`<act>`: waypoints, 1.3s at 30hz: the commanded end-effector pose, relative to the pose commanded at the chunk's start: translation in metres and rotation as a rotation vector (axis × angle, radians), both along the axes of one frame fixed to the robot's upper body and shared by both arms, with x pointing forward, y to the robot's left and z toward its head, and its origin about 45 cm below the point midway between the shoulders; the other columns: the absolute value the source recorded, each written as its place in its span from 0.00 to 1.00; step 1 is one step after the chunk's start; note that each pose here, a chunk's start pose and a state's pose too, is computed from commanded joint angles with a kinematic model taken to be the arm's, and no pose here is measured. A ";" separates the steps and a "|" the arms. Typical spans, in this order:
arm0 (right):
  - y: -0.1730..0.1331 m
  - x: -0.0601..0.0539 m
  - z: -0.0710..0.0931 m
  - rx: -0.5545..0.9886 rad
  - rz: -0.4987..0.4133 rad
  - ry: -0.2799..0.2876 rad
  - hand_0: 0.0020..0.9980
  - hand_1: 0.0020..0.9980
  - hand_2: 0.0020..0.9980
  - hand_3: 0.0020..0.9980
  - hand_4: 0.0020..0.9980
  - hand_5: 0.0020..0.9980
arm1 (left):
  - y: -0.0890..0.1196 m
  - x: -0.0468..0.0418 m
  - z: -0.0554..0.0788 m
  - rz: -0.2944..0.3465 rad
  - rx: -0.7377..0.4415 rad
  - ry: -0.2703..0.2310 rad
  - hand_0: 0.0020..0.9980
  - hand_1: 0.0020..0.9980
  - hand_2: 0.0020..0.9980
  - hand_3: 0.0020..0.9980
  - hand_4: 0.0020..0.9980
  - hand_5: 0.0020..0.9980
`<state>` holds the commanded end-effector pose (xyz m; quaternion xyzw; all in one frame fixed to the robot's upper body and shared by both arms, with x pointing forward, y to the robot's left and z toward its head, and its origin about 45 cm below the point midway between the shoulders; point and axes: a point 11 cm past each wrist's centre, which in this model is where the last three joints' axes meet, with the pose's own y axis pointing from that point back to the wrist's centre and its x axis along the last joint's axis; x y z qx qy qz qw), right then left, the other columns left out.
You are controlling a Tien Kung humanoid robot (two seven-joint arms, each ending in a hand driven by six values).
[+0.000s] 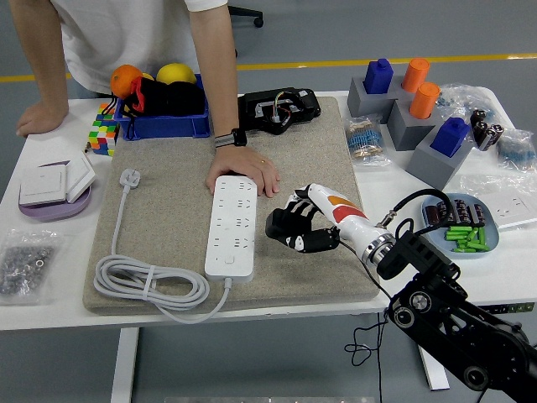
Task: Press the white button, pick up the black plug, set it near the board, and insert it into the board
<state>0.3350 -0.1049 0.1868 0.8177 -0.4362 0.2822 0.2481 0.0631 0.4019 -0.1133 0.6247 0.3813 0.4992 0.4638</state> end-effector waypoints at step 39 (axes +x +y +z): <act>0.058 0.013 -0.009 -0.079 0.133 0.002 0.43 0.39 0.41 0.46 0.76 0.00 | 0.004 0.0018 0.002 -0.006 0.007 0.000 0.62 0.63 0.64 0.70 0.56 0.40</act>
